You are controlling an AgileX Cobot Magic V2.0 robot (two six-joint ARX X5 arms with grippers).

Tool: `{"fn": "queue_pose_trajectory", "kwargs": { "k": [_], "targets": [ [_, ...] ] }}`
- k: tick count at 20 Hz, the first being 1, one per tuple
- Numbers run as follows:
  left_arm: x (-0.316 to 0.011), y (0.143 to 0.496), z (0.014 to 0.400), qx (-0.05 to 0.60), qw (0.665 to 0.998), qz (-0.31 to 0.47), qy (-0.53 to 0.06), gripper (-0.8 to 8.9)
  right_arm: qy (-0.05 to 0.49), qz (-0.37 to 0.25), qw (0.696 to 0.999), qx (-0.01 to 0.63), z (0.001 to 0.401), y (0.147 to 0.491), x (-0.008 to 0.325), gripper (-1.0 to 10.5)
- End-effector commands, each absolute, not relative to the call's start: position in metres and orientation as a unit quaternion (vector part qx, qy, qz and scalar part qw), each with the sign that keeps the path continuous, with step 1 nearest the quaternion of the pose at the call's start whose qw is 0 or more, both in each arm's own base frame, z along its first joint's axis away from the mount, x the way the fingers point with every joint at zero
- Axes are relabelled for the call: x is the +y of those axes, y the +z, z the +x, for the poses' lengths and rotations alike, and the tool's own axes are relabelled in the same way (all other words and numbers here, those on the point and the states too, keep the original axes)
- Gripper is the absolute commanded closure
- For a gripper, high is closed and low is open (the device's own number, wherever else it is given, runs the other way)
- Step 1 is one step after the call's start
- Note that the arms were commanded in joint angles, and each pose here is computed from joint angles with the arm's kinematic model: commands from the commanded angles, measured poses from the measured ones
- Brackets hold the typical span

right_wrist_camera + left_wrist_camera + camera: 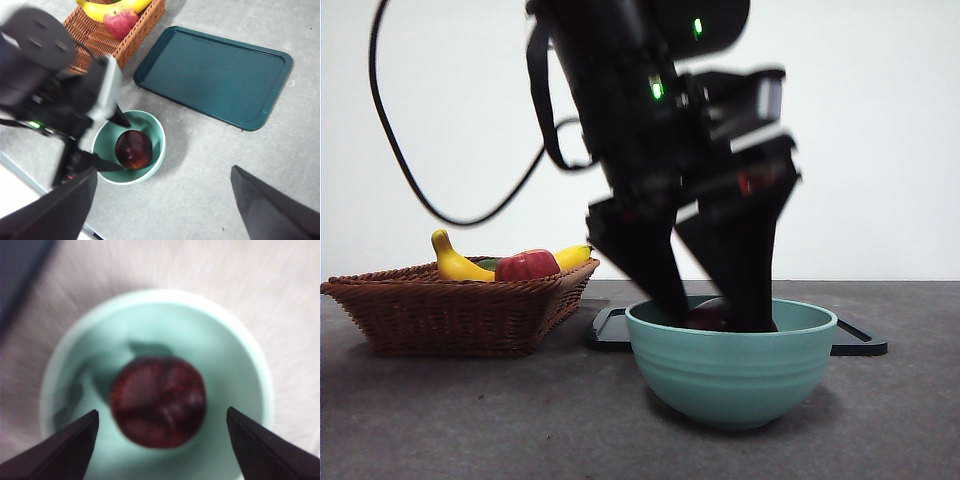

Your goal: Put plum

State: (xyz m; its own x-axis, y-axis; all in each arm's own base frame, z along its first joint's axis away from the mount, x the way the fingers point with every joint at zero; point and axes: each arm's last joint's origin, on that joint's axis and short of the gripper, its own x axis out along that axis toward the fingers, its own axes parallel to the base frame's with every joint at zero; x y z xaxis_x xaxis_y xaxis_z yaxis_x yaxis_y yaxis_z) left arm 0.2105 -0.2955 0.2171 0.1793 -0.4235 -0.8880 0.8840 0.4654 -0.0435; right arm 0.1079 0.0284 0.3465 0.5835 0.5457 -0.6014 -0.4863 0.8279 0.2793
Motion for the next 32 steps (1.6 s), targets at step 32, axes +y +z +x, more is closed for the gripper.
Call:
{"fn": "queue_pose_trajectory", "kwargs": {
  "k": [32],
  "targets": [
    [-0.074, 0.302, 0.096, 0.357, 0.835, -0.026, -0.417, 4.08, 0.344, 0.029, 0.846, 0.406, 0.127, 0.34, 0.05, 5.2]
  ]
}}
